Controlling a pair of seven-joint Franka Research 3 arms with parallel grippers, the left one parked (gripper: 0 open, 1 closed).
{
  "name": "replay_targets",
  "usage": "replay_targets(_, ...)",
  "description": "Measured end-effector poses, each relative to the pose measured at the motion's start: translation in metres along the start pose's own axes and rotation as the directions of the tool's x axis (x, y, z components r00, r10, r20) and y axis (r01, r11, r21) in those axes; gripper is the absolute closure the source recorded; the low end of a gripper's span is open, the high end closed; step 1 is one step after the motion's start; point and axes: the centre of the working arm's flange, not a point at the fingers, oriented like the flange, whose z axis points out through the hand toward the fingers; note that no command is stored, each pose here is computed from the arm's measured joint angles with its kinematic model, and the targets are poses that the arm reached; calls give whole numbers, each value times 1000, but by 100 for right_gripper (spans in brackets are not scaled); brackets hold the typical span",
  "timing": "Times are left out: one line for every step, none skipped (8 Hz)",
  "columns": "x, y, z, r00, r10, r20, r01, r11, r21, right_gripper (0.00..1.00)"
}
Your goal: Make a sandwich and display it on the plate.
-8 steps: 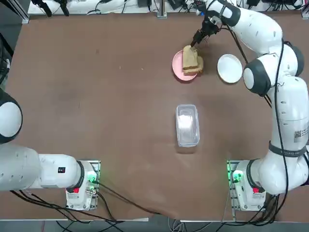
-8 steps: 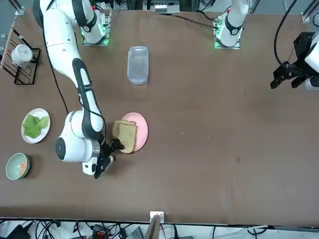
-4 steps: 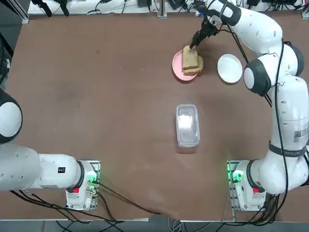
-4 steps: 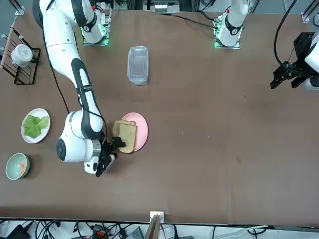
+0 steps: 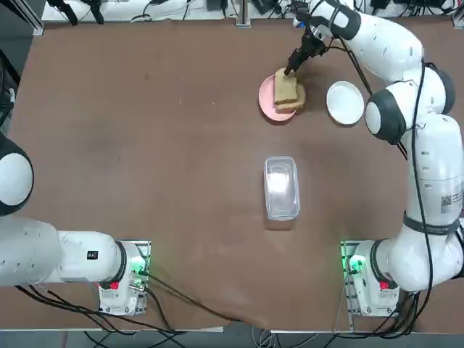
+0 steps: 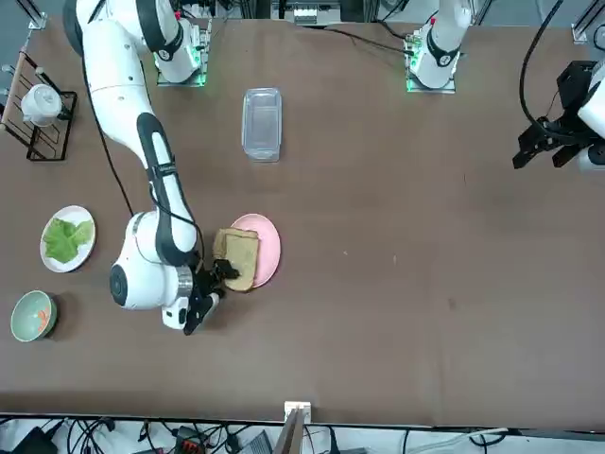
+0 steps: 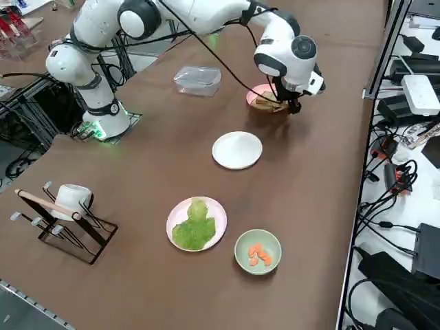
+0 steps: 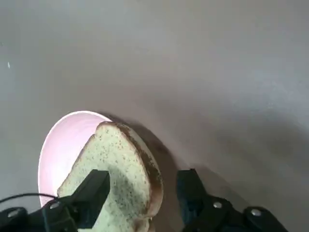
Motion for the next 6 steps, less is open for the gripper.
replay_targets(0,0,2,1000,2,1,-2,1000,5,23)
replay_targets(0,-1,4,1000,2,3,-2,1000,10,25)
replay_targets(-1,-1,5,1000,3,8,-3,1000,16,27)
replay_targets(-2,-2,6,1000,2,17,-2,1000,24,28)
replay_targets(-4,-2,7,1000,-3,27,2,999,33,37)
replay_targets(-6,0,7,999,-11,35,10,999,45,41)
